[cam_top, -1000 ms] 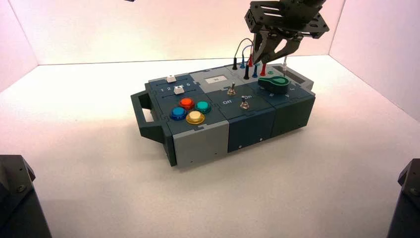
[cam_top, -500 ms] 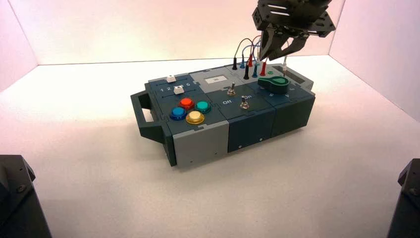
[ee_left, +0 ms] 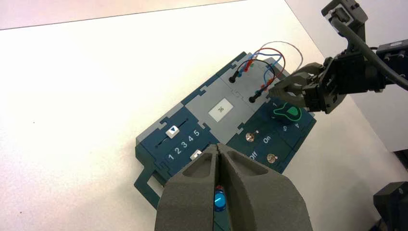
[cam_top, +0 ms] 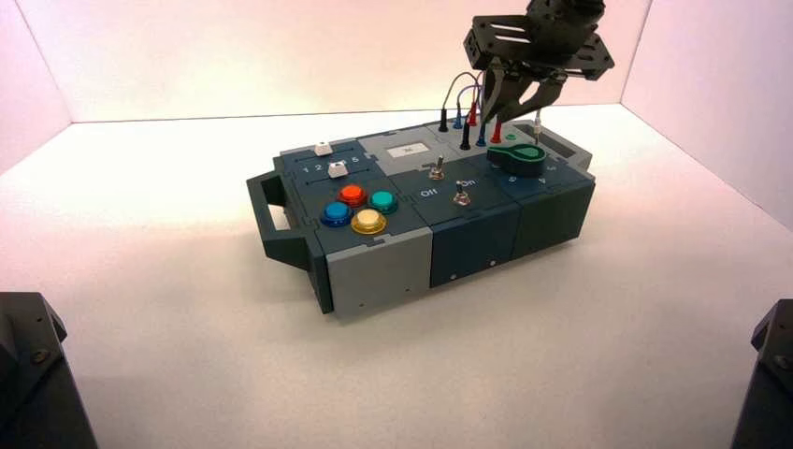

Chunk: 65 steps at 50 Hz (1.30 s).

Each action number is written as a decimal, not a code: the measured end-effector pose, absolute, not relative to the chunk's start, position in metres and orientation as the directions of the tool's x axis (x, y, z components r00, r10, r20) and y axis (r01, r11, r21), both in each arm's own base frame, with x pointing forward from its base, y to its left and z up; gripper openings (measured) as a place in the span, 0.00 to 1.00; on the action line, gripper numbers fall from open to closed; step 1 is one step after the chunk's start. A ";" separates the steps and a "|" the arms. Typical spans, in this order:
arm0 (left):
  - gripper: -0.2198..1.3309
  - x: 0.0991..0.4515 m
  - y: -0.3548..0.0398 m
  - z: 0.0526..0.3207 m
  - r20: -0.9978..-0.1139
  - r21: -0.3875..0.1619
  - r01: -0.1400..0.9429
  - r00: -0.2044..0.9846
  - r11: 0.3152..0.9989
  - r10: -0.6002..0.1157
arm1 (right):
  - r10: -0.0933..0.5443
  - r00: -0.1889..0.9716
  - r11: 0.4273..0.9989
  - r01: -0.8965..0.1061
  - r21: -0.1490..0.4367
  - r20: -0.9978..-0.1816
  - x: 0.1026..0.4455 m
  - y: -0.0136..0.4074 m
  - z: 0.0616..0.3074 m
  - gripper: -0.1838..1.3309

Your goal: Pull the blue wire.

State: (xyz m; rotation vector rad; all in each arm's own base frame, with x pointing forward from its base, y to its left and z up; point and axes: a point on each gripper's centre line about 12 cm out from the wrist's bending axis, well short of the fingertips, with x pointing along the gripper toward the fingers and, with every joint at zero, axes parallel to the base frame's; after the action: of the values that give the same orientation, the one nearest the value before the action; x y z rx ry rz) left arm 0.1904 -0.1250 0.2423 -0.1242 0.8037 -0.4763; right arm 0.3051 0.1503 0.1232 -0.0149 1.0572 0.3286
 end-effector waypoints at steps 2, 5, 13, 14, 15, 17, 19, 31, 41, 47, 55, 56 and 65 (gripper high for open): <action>0.04 0.190 -0.125 0.242 -0.663 -0.283 0.363 0.595 0.888 -0.455 | 0.259 0.448 0.951 -0.274 0.144 -0.855 0.306 0.151 0.124 0.55; 0.04 0.190 -0.125 0.242 -0.663 -0.283 0.363 0.595 0.888 -0.455 | 0.259 0.448 0.951 -0.273 0.145 -0.855 0.308 0.151 0.123 0.55; 0.04 0.190 -0.125 0.242 -0.663 -0.283 0.363 0.595 0.888 -0.455 | 0.255 0.443 0.952 -0.270 0.144 -0.859 0.311 0.153 0.120 0.55; 0.04 0.190 -0.125 0.242 -0.663 -0.283 0.363 0.595 0.888 -0.455 | 0.254 0.441 0.952 -0.271 0.142 -0.861 0.311 0.153 0.119 0.55; 0.04 0.190 -0.125 0.242 -0.663 -0.280 0.365 0.596 0.888 -0.454 | 0.254 0.441 0.952 -0.270 0.143 -0.861 0.312 0.153 0.119 0.55; 0.04 0.190 -0.125 0.242 -0.663 -0.281 0.364 0.596 0.888 -0.454 | 0.254 0.441 0.952 -0.271 0.142 -0.861 0.312 0.153 0.119 0.55; 0.04 0.190 -0.125 0.242 -0.663 -0.280 0.365 0.596 0.888 -0.454 | 0.254 0.438 0.952 -0.271 0.143 -0.863 0.312 0.154 0.117 0.55; 0.04 0.191 -0.125 0.243 -0.660 -0.281 0.365 0.597 0.887 -0.455 | 0.249 0.429 0.953 -0.268 0.141 -0.869 0.315 0.155 0.112 0.54; 0.04 0.191 -0.125 0.245 -0.658 -0.281 0.366 0.599 0.887 -0.456 | 0.249 0.429 0.953 -0.269 0.140 -0.869 0.318 0.156 0.112 0.52; 0.04 0.191 -0.125 0.244 -0.659 -0.281 0.366 0.598 0.887 -0.455 | 0.248 0.427 0.953 -0.268 0.140 -0.869 0.320 0.157 0.110 0.52; 0.04 0.191 -0.125 0.245 -0.658 -0.280 0.367 0.599 0.887 -0.455 | 0.245 0.421 0.954 -0.267 0.139 -0.873 0.321 0.157 0.107 0.52; 0.04 0.191 -0.125 0.244 -0.659 -0.279 0.367 0.599 0.887 -0.455 | 0.245 0.420 0.954 -0.268 0.138 -0.874 0.321 0.157 0.107 0.52; 0.04 0.191 -0.125 0.245 -0.658 -0.280 0.367 0.599 0.887 -0.455 | 0.241 0.410 0.954 -0.268 0.136 -0.880 0.321 0.158 0.102 0.51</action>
State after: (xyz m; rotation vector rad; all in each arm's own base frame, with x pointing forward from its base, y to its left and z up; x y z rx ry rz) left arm 0.1913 -0.1253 0.2446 -0.1199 0.7961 -0.4778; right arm 0.3205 0.1576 0.1022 -0.0275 1.1029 0.3201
